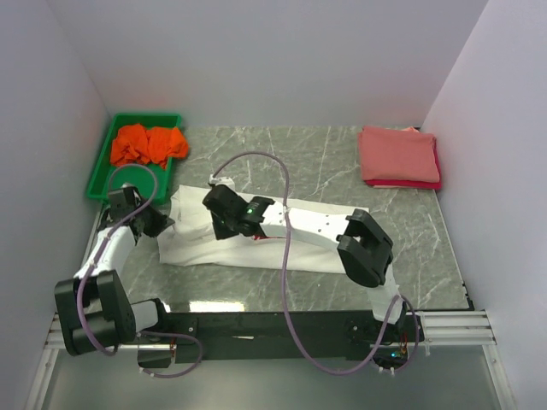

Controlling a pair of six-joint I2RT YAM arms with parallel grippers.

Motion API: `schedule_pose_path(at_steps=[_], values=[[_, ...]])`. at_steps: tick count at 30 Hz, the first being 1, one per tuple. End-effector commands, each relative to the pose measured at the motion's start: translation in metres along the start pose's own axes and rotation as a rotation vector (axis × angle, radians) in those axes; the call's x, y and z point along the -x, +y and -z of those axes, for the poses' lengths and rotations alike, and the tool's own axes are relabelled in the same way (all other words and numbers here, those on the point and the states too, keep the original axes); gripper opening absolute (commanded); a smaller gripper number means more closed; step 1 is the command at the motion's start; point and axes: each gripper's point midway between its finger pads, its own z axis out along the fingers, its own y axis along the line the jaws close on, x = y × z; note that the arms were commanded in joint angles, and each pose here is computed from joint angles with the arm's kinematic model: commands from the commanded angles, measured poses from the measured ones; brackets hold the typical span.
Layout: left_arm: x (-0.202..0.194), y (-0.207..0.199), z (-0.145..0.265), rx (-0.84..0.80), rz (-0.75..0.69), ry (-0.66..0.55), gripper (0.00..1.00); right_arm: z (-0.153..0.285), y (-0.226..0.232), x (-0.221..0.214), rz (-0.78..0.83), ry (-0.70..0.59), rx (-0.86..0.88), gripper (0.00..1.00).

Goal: Fold and stack the t-shirts
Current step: Fold the tshirt

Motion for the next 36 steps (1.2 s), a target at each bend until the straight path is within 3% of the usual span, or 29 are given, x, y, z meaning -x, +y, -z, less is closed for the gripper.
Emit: schedule_pose_path(at_steps=[1, 10, 17, 36], values=[[-0.010, 0.011, 0.011, 0.025, 0.021, -0.017, 0.01, 0.014, -0.010, -0.016, 0.011, 0.040, 0.007, 0.00], [0.004, 0.000, 0.001, -0.006, 0.041, -0.037, 0.01, 0.026, -0.010, -0.010, 0.029, 0.013, 0.026, 0.00], [0.023, -0.002, -0.023, 0.025, 0.018, -0.027, 0.01, -0.009, 0.008, -0.005, 0.033, 0.020, 0.050, 0.06], [0.025, -0.005, -0.045, 0.018, 0.020, 0.029, 0.01, -0.082, 0.014, -0.004, 0.102, 0.028, -0.006, 0.38]])
